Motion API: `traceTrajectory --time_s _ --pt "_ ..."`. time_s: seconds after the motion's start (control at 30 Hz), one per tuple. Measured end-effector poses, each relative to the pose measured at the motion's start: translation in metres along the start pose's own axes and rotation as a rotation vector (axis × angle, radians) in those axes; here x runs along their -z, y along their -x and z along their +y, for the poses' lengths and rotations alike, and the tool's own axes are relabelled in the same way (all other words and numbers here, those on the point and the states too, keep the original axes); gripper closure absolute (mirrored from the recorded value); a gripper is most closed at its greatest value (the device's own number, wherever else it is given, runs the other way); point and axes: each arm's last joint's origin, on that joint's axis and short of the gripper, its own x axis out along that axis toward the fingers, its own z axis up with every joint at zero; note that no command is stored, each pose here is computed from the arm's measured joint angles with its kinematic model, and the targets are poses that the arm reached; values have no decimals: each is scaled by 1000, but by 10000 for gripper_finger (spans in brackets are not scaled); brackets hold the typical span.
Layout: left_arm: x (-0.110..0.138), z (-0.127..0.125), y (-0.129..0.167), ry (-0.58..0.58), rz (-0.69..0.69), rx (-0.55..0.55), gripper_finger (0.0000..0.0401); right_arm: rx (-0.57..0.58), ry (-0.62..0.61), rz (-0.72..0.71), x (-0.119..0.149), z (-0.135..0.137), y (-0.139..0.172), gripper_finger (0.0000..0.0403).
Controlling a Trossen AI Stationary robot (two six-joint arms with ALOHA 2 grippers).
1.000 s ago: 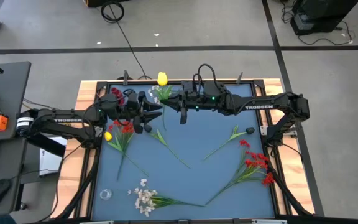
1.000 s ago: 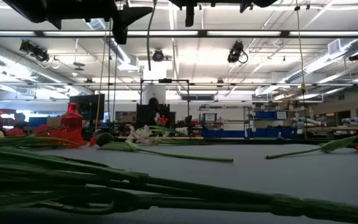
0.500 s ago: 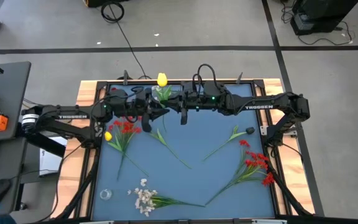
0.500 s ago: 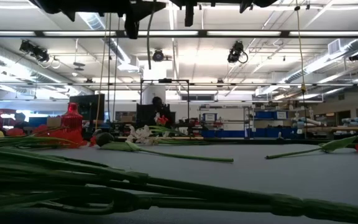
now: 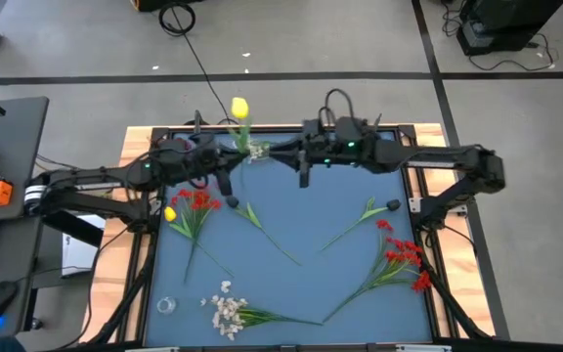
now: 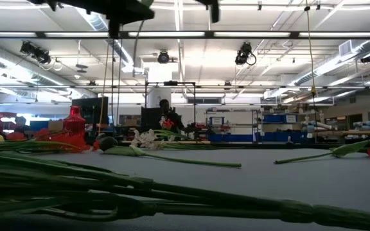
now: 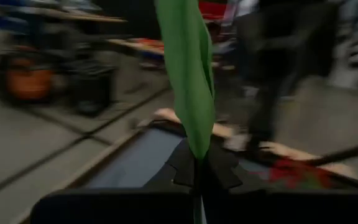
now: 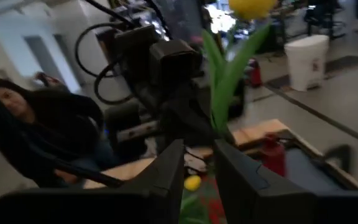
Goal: Sort flowers into vase by color
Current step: Put the right yellow tulip into the red vase
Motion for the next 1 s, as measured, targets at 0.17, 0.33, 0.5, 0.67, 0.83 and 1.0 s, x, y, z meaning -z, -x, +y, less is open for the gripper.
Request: traceTrajectory --time_s 0.17,0.33,0.5,0.67,0.83,1.0 --pt "3 10 21 -32 3 -190 393 65 48 53 -19 10 48 308" --pt "35 17 34 19 -1 -296 393 99 50 113 -22 15 93 308" --pt "58 16 41 2 -58 -398 393 106 13 140 -9 16 134 309" --pt "40 19 48 -61 -116 -573 393 154 -45 158 15 9 154 309" --pt "25 38 58 -118 -148 -736 393 213 -92 169 35 -3 152 309" --pt "21 65 64 -137 -139 -809 393 227 -169 116 44 -12 138 309"
